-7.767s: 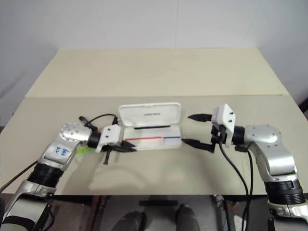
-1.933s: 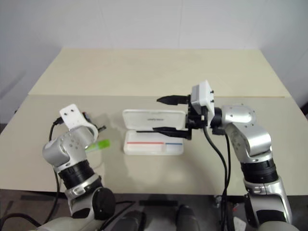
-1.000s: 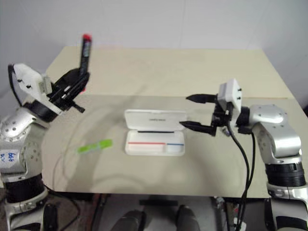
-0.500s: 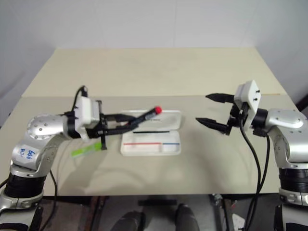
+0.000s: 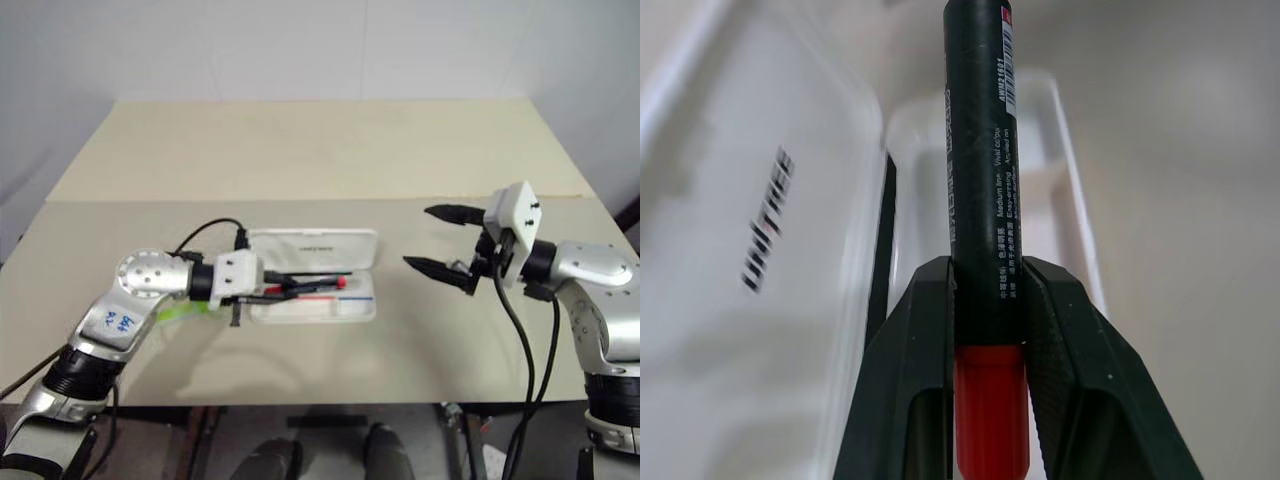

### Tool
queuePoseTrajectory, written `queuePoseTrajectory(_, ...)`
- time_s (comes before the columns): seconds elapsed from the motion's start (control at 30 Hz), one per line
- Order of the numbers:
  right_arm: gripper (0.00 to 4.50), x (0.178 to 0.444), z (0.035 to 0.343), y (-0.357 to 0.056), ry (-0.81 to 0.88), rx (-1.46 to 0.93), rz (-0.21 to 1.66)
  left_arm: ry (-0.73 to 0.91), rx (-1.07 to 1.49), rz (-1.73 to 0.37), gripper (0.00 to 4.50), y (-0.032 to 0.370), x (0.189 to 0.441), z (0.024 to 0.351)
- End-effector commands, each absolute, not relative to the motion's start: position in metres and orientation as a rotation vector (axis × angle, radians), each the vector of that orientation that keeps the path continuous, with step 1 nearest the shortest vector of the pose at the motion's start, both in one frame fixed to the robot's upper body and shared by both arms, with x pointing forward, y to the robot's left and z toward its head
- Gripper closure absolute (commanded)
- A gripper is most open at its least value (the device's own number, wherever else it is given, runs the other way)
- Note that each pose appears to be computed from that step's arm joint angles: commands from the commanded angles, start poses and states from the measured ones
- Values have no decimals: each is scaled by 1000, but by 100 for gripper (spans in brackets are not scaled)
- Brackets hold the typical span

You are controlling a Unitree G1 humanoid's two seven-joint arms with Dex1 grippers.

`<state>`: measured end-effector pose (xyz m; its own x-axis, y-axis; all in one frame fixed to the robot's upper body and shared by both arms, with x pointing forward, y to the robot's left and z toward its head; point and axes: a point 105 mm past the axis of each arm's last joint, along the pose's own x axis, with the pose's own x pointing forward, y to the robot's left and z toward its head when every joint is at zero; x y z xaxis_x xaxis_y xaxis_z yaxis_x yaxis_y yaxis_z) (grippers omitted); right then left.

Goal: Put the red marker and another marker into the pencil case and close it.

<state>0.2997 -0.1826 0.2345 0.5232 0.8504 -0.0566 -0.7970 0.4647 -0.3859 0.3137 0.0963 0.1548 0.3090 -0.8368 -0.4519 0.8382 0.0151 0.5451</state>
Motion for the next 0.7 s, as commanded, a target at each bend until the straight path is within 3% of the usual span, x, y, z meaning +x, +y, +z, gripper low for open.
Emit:
queuePoseTrajectory(0.03,0,295,248,-174,-214,-394,1026,-43,907,-1290,394,94,319,163)
queuePoseTrajectory(0.63,0,296,250,-163,-244,-369,1027,-14,958,-1253,394,90,329,158)
queuePoseTrajectory(0.67,0,296,250,-163,-246,-368,1028,-15,958,-1255,322,89,329,158)
queuePoseTrajectory(0.7,0,295,250,-163,-246,-368,1028,-16,957,-1256,304,88,328,158)
